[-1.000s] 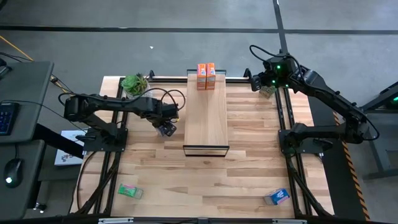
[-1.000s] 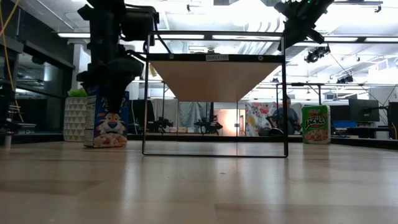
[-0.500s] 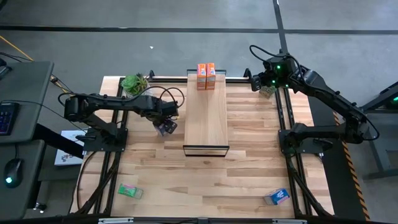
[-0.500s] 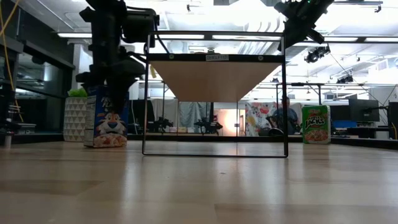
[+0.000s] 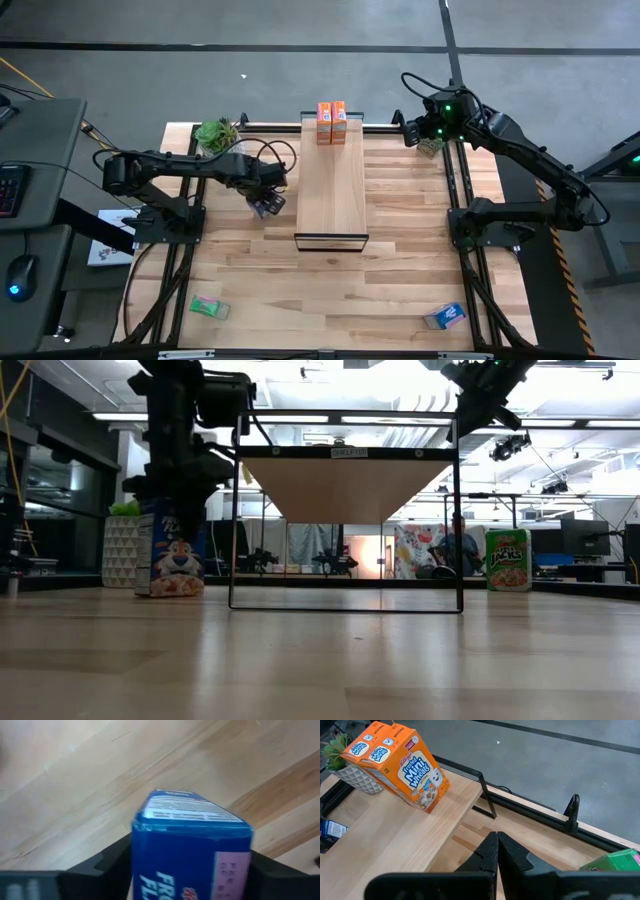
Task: Stack cereal on shelf
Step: Put the top blue cereal box on the shelf
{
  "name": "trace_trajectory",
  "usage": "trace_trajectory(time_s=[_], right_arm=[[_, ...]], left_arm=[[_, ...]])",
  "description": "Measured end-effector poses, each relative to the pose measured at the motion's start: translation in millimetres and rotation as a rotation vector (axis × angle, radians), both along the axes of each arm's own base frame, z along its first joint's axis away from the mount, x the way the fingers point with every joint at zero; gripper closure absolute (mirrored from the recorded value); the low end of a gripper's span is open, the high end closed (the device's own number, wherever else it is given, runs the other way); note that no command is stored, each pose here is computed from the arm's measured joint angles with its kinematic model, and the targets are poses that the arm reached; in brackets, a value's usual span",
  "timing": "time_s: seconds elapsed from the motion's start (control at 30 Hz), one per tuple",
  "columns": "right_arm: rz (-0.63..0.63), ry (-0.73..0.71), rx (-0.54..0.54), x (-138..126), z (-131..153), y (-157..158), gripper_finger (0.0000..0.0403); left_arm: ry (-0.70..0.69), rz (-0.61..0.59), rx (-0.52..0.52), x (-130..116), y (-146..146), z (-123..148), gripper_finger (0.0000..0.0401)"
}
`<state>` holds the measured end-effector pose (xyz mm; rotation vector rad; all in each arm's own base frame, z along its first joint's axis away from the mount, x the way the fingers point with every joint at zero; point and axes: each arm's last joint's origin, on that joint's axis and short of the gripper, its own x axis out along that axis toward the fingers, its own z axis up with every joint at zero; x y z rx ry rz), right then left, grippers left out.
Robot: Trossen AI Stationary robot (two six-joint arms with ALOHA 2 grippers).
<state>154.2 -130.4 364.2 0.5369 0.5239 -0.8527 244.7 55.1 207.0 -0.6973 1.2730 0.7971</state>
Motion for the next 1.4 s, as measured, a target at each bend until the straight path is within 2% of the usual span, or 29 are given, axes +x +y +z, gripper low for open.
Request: trace_trajectory(time_s=[0.2, 0.3, 0.43, 0.63, 0.77, 0.87, 1.0, 1.17, 1.4], right_arm=[[0.0, 0.0, 0.0, 0.0, 0.0, -0.1, 0.0403], [0.0, -0.001, 0.0, 0.0, 0.1, -0.1, 0.0403], [0.0, -0.008, -0.006, 0.4, 0.8, -0.5, 0.0403], [-0.002, -0.013, -0.008, 0.6, 1.1, -0.7, 0.0403], [-0.003, -0.014, -0.008, 0.6, 1.2, -0.7, 0.0403], [-0.003, -0.014, -0.008, 0.6, 1.2, -0.7, 0.0403], [-0.002, -0.014, -0.007, 0.6, 1.2, -0.7, 0.0403], [-0.003, -0.014, -0.007, 0.6, 1.2, -0.7, 0.0403], [-0.003, -0.014, -0.007, 0.6, 1.1, -0.7, 0.0403]], left_arm=[[-0.022, -0.019, -0.014, -4.9, -1.5, 8.9, 0.0227], [-0.018, -0.038, -0.012, -11.6, -1.0, 25.9, 0.0237], [-0.048, -0.085, 0.013, -21.2, 0.7, 67.1, 0.0239], [-0.222, -0.198, 0.104, -28.6, 0.8, 155.3, 0.024], [-0.353, -0.323, 0.179, -12.0, -3.0, 205.3, 0.024], [-0.367, -0.427, 0.216, 14.4, -5.5, 224.4, 0.024], [-0.33, -0.551, 0.275, 58.7, -6.0, 228.0, 0.024], [-0.259, -0.637, 0.343, 108.0, 1.2, 211.1, 0.024], [-0.159, -0.713, 0.337, 141.2, 9.9, 179.4, 0.024]])
